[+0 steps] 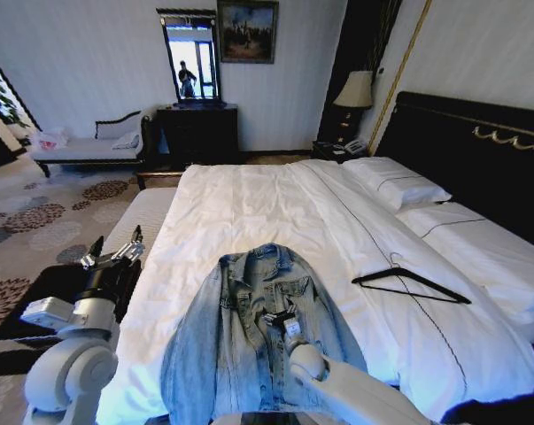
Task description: Pick up the clothes from the bed and hang them on the clothes hanger.
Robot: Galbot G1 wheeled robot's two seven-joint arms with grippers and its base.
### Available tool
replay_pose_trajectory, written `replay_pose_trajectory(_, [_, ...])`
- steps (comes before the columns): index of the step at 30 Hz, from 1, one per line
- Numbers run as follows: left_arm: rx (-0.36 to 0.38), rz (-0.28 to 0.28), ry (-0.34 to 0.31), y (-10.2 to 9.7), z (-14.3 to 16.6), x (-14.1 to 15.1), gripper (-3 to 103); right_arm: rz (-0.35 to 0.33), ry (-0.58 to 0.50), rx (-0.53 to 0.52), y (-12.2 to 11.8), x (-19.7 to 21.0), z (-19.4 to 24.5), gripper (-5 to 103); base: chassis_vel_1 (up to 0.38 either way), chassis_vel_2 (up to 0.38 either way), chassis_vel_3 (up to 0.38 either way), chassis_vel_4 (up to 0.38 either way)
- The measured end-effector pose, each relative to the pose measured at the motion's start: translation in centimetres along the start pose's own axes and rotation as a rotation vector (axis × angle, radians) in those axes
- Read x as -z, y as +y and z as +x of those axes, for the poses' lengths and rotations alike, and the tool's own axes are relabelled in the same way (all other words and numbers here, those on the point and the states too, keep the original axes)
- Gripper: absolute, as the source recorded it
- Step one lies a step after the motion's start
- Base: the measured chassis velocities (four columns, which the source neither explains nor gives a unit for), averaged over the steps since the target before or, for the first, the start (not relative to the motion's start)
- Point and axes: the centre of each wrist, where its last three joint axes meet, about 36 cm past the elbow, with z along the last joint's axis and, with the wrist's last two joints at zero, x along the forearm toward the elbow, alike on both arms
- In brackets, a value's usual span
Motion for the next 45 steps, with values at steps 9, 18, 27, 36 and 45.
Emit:
replay_pose_trajectory(9, [-0.001, -0.008, -0.005, 0.1, -0.1, 0.3, 100, 0.047, 0.047, -0.058, -0.8, -0.6, 0.1, 58, 0.000, 0.000, 0.000, 0.000])
replay_pose_trajectory(18, [-0.005, -0.006, -0.006, 0.1, -0.2, 0.3, 100, 0.020, 0.033, -0.073, -1.3, 0.0, 0.4, 26, 0.000, 0.000, 0.000, 0.000])
replay_pose_trajectory(27, [0.000, -0.004, 0.000, 0.2, -0.3, 0.0, 100, -0.040, -0.055, -0.168, -5.3, 2.7, -0.1, 2, 0.000, 0.000, 0.000, 0.000])
replay_pose_trajectory(36, [0.001, 0.017, 0.030, 0.0, -0.4, -1.0, 100, -0.014, -0.068, -0.297, -9.1, 2.2, 0.4, 2, 0.000, 0.000, 0.000, 0.000])
replay_pose_trajectory(45, [0.004, 0.008, 0.048, 0.4, -0.6, -1.4, 100, -0.004, 0.048, -0.427, -9.2, -0.3, 2.2, 2, 0.000, 0.000, 0.000, 0.000])
